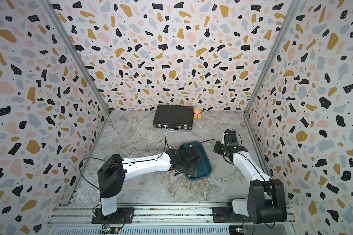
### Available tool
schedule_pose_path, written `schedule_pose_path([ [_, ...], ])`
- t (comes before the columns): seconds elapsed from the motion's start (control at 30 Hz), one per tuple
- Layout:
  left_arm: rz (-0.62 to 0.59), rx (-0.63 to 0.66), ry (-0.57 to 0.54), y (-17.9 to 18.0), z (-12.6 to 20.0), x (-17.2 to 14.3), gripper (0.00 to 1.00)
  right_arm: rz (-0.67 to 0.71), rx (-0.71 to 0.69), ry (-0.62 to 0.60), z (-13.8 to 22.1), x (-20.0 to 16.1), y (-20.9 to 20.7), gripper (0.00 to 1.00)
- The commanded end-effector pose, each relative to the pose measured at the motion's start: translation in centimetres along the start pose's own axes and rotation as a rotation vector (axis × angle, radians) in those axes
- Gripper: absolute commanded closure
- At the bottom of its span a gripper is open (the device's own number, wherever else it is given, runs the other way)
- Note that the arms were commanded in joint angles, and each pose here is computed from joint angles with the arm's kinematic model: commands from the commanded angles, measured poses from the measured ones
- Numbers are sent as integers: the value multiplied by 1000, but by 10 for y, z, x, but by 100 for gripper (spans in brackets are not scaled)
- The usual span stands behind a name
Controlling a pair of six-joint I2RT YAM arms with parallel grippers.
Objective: Put the usb flash drive into the storage box
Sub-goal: Place the USB flash in the storage box, then reset both arms
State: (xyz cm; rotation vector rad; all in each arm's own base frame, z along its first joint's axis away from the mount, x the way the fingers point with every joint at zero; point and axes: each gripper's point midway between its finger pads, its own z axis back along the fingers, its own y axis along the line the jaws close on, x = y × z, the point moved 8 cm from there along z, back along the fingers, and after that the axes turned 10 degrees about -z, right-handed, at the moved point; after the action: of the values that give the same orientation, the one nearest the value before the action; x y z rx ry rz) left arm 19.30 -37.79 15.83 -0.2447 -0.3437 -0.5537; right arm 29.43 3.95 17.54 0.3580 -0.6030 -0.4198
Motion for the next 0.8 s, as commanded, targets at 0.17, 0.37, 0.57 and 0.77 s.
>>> schedule_pose_path([
  [0.17,-63,43,-163,20,60,27,43,2,-14,-30,14,4,0,61],
  [0.37,47,192,-370,122,116,5,42,70,-37,-76,22,12,2,55],
  [0.57,118,621,-576,210,157,-47,27,144,-106,-162,27,28,2,46],
  [0.77,122,897,-761,236,154,-78,24,233,-186,-366,26,20,-21,40],
])
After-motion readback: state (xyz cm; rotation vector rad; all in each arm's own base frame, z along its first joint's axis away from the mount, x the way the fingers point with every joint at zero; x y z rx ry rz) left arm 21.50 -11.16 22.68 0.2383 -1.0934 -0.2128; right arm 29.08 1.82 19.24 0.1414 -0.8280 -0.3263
